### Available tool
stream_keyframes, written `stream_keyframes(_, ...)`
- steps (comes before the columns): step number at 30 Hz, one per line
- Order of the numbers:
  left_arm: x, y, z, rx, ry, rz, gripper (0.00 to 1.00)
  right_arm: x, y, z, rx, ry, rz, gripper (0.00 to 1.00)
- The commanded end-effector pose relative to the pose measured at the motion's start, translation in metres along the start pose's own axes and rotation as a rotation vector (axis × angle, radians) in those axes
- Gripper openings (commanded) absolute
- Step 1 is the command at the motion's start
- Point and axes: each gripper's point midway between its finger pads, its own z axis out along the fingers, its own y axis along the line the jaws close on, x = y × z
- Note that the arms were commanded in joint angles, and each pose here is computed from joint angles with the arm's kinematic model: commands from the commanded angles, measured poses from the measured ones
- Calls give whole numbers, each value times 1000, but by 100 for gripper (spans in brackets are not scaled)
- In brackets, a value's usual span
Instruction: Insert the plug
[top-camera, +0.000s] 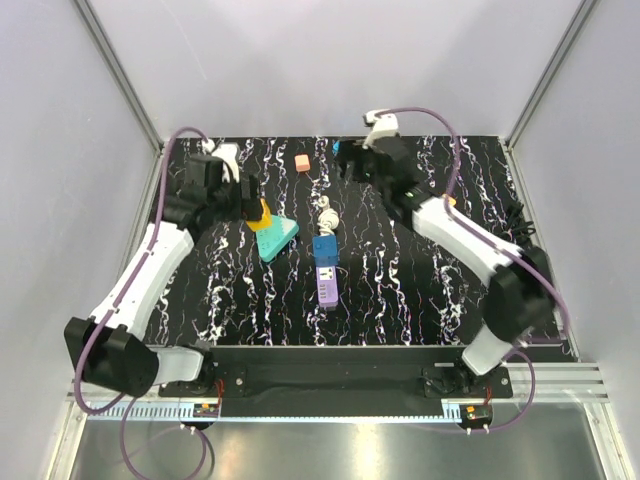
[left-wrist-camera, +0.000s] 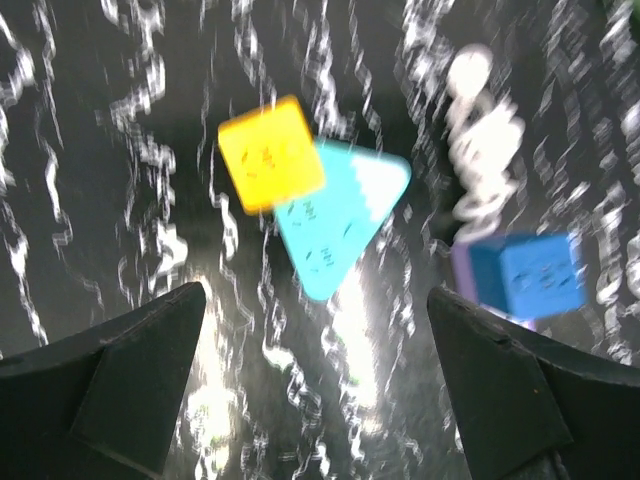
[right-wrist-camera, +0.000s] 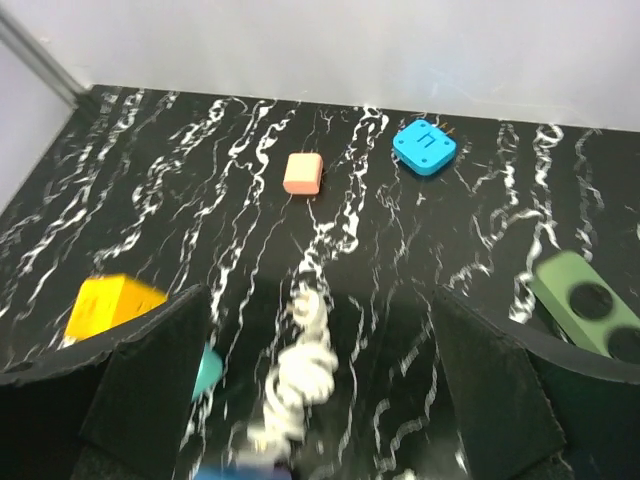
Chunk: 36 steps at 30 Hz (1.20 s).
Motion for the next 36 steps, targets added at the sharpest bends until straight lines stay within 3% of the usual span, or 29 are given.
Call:
stream_keyframes(1, 26, 13, 3, -71, 23, 20, 99, 15, 3, 45, 43, 88, -15, 96)
stream_keyframes(2, 27, 13, 0, -71, 12, 15, 99, 48, 1, 70, 63, 152, -9, 94)
stream_keyframes(4, 34, 9, 1, -52, 7, 8, 99, 34, 10, 98, 61, 121, 24, 93)
stream_keyframes(5, 30, 10, -5, -63, -20, 9, 99, 66, 10, 119, 72, 171, 33, 94)
stream_keyframes(7, 24, 9, -9, -70, -49, 1, 99, 57, 21, 143, 45, 133, 65, 94)
stream_keyframes(8, 21, 9, -14, -70, -71, -6, 99, 84, 20, 162, 45, 163, 72, 93)
stream_keyframes(9, 20, 7, -15, -60, -85, -11, 99, 69, 31, 173, 11, 122, 93, 92)
stream_keyframes(10, 20, 6, -16, -50, -91, -12, 99, 99, 30, 189, 11, 160, 97, 92)
stream_keyframes(13, 17, 1, -21, -24, -113, -13, 99, 90, 45, 211, -31, 119, 133, 88)
stream_keyframes(14, 16, 0, -23, -20, -119, -15, 99, 123, 41, 222, -18, 172, 126, 87)
stream_keyframes(15, 15, -1, -23, -15, -122, -16, 99, 105, 46, 228, -30, 127, 133, 86)
stream_keyframes(16, 15, -2, -24, -11, -122, -17, 99, 130, 45, 237, -27, 157, 123, 84)
stream_keyframes(24, 10, -7, -32, 18, -151, -16, 99, 136, 57, 256, -19, 70, 4, 83)
stream_keyframes(31, 7, -13, -37, 49, -166, -14, 99, 140, 75, 252, -48, 80, -3, 78)
stream_keyframes(36, 5, -12, -40, 50, -178, -12, 99, 138, 73, 253, -25, 65, 46, 82)
